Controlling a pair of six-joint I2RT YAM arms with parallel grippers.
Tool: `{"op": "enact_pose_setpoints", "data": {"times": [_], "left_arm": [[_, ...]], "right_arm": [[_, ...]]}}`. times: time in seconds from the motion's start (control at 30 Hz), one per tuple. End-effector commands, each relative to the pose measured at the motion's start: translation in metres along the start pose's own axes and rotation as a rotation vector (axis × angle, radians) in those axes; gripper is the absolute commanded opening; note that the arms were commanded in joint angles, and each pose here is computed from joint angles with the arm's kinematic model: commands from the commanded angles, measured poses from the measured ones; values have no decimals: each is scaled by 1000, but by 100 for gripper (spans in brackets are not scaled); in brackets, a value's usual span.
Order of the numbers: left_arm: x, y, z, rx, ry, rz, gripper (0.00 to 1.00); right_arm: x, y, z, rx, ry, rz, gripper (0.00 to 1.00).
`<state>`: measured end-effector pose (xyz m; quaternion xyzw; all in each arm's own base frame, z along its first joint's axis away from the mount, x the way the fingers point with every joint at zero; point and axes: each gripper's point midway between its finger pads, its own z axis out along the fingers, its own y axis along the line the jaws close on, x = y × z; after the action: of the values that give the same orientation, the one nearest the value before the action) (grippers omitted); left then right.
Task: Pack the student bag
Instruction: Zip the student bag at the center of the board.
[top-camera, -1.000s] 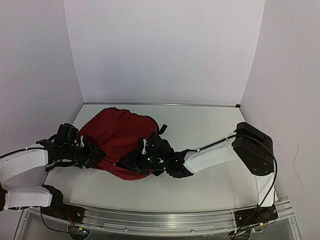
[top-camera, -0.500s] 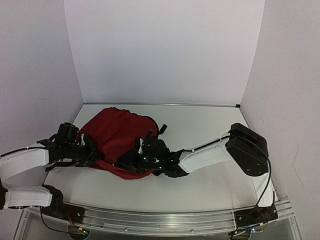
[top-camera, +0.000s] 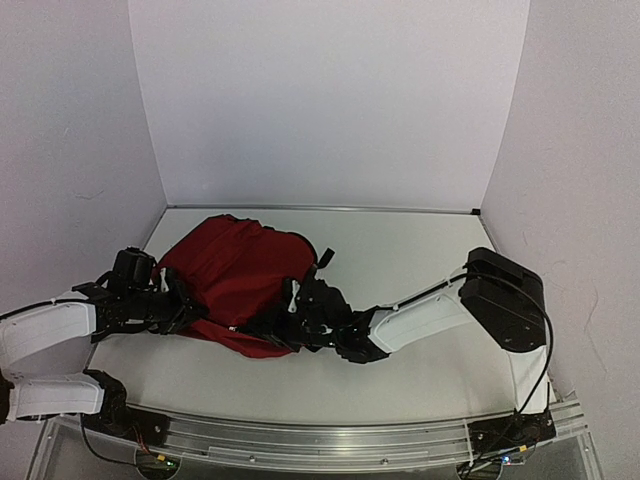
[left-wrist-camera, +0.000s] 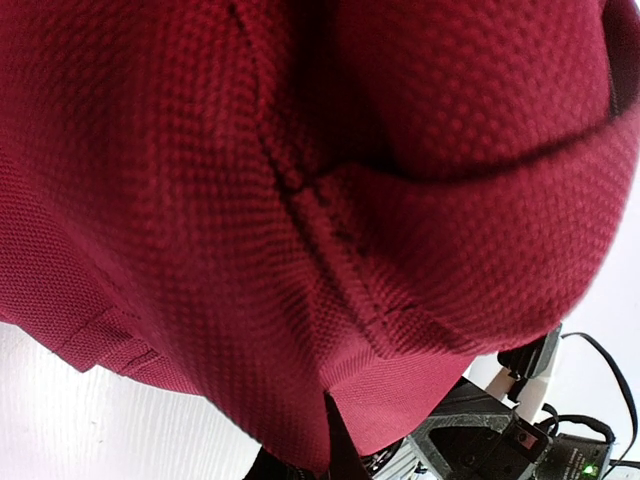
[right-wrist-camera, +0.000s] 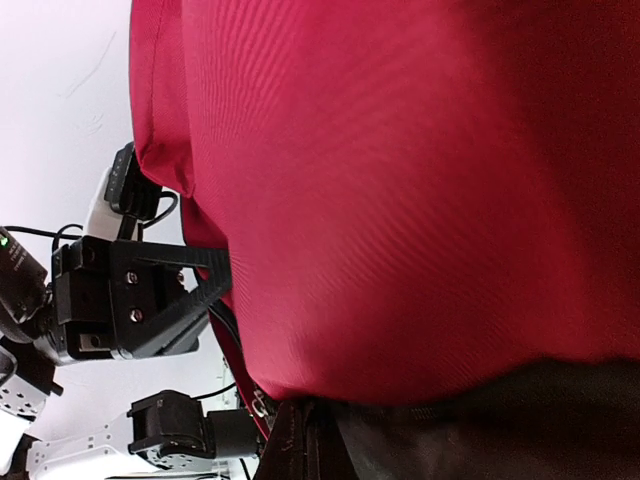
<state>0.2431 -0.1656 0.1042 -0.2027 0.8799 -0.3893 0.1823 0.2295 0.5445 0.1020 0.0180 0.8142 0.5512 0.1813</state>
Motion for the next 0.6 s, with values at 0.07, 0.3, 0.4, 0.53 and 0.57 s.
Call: {"op": "enact_pose_setpoints", "data": {"times": [0.07, 0.3, 0.4, 0.53, 0.57], "left_arm": [[-22, -3, 1, -3, -87, 18, 0], [-34, 7, -9, -10, -125, -8, 0], [-37, 11, -18, -5, -144, -17, 0], [-41, 14, -31, -15, -163, -11, 0], [-41, 15, -33, -19, -163, -7, 0]], "right_arm": [[-27, 32, -44, -41, -179, -77, 0], [-43, 8, -84, 61, -317, -98, 0], [-46, -8, -93, 119, -347, -105, 0], [-52, -20, -104, 167, -391, -98, 0], [-55, -22, -106, 173, -400, -97, 0]]}}
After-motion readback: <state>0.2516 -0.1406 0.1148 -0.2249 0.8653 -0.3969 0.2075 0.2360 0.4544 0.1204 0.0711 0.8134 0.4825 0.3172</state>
